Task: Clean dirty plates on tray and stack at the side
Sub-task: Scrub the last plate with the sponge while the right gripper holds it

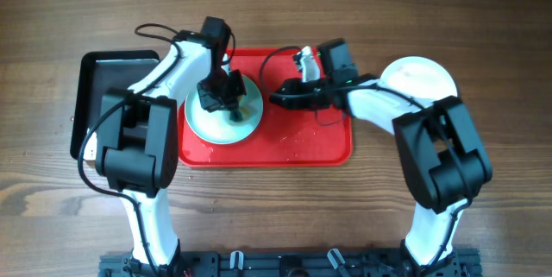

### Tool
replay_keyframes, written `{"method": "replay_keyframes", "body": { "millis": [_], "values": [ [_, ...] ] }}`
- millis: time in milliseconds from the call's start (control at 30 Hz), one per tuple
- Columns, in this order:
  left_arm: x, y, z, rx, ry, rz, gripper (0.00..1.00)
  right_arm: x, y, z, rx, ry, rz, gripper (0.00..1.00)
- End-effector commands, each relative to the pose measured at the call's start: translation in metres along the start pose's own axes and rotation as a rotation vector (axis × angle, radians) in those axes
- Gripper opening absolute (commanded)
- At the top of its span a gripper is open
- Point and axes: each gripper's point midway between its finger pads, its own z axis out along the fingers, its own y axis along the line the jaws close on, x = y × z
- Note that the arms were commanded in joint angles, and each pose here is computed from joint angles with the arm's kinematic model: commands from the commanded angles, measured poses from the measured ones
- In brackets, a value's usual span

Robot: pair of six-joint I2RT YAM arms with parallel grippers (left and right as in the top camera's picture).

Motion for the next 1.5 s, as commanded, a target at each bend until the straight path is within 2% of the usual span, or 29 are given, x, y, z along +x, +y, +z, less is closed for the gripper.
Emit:
{"method": "replay_keyframes", "body": {
  "millis": [0, 100, 200, 233, 333, 533, 733, 833, 933, 1100, 1167, 1267, 1367, 1467],
  "values": [
    [-0.007, 0.021, 0.008, -0.002, 0.016, -0.08, 0.04, 0.009, 0.003, 0.022, 0.098, -0.011, -0.011, 0.49],
    [-0.01, 0.02, 0.008, 0.004, 0.007, -0.079, 0.04, 0.007, 0.009, 0.032, 0.175, -0.044, -0.062, 0.48],
    [-0.011, 0.02, 0.008, 0.005, 0.004, -0.079, 0.04, 0.006, 0.009, 0.037, 0.263, -0.084, -0.094, 0.43],
    [-0.011, 0.02, 0.008, 0.005, 0.004, -0.078, 0.04, 0.005, 0.005, 0.036, 0.298, -0.098, -0.08, 0.36],
    [-0.011, 0.02, 0.008, 0.005, 0.004, -0.078, 0.04, 0.004, -0.007, 0.033, 0.37, -0.126, -0.038, 0.04],
    [-0.003, 0.02, 0.01, -0.008, 0.029, -0.071, 0.04, 0.001, -0.018, 0.025, 0.428, -0.139, 0.049, 0.04],
    [0.052, -0.004, 0.042, -0.059, 0.124, 0.054, 0.04, -0.005, -0.03, 0.014, 0.409, -0.129, 0.122, 0.04],
    [0.084, -0.064, 0.05, 0.181, 0.204, 0.253, 0.04, -0.008, -0.033, 0.01, 0.381, -0.122, 0.146, 0.04],
    [0.08, -0.081, 0.052, 0.222, 0.163, 0.299, 0.04, -0.009, -0.036, 0.007, 0.376, -0.119, 0.158, 0.04],
    [0.016, -0.016, 0.05, -0.054, -0.057, 0.15, 0.04, -0.009, -0.036, 0.007, 0.378, -0.116, 0.156, 0.05],
    [-0.012, 0.034, 0.038, -0.244, -0.165, 0.033, 0.04, -0.009, -0.036, 0.007, 0.378, -0.116, 0.157, 0.04],
    [-0.035, 0.092, 0.014, -0.478, -0.297, -0.114, 0.04, -0.01, -0.039, 0.005, 0.381, -0.119, 0.165, 0.04],
    [-0.053, 0.109, -0.002, -0.587, -0.408, -0.126, 0.04, -0.01, -0.039, 0.005, 0.378, -0.115, 0.17, 0.04],
    [-0.073, 0.098, -0.011, -0.555, -0.486, -0.123, 0.04, -0.005, -0.04, 0.005, 0.379, -0.097, 0.177, 0.04]
  ]
}}
